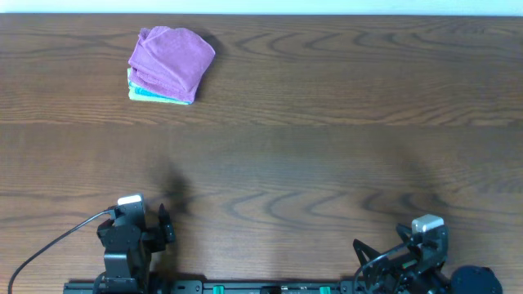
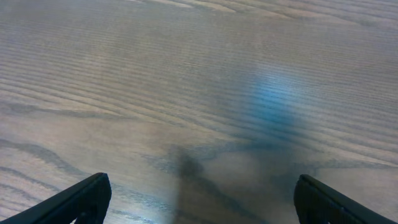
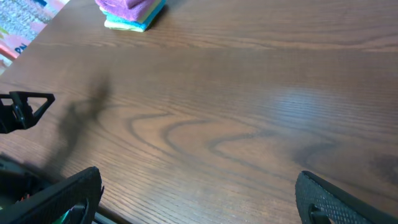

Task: Fold the cloth

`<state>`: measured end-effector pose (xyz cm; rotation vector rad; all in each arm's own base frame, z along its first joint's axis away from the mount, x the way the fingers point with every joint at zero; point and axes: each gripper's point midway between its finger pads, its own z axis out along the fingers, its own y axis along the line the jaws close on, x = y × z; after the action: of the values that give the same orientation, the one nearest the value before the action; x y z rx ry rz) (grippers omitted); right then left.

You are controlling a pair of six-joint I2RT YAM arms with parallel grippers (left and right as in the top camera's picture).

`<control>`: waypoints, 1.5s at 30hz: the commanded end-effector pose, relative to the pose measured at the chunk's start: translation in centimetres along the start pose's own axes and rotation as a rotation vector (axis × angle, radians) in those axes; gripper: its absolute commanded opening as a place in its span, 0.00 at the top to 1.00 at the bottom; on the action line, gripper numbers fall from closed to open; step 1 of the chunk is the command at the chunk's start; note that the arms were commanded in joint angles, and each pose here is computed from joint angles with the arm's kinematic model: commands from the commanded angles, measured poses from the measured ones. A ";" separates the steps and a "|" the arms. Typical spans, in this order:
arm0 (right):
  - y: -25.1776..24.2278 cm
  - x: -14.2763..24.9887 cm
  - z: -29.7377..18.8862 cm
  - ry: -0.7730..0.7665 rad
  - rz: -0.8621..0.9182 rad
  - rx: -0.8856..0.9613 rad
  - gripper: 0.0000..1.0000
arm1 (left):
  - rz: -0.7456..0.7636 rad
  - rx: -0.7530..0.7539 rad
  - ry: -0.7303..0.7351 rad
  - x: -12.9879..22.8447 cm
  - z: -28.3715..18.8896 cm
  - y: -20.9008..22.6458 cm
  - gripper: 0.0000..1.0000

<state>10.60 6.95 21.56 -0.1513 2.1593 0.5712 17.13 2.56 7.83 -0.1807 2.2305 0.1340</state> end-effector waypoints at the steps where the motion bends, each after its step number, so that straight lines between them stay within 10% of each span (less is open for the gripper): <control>1: 0.0 0.0 -0.1 -0.004 0.012 0.002 0.01 | 0.032 -0.026 0.066 1.8 0.1 0.5 0.05; 27: -4.4 -3.8 1.4 -0.210 0.068 0.244 0.01 | 0.032 -0.026 0.066 1.8 0.1 0.5 0.05; 45: -12.6 2.8 10.2 -0.130 -0.147 0.446 0.01 | 0.032 -0.026 0.066 1.8 0.1 0.5 0.05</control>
<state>20.27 1.61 10.14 -0.0185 2.0686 0.0763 17.08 2.56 7.90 -0.1805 2.2298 0.1341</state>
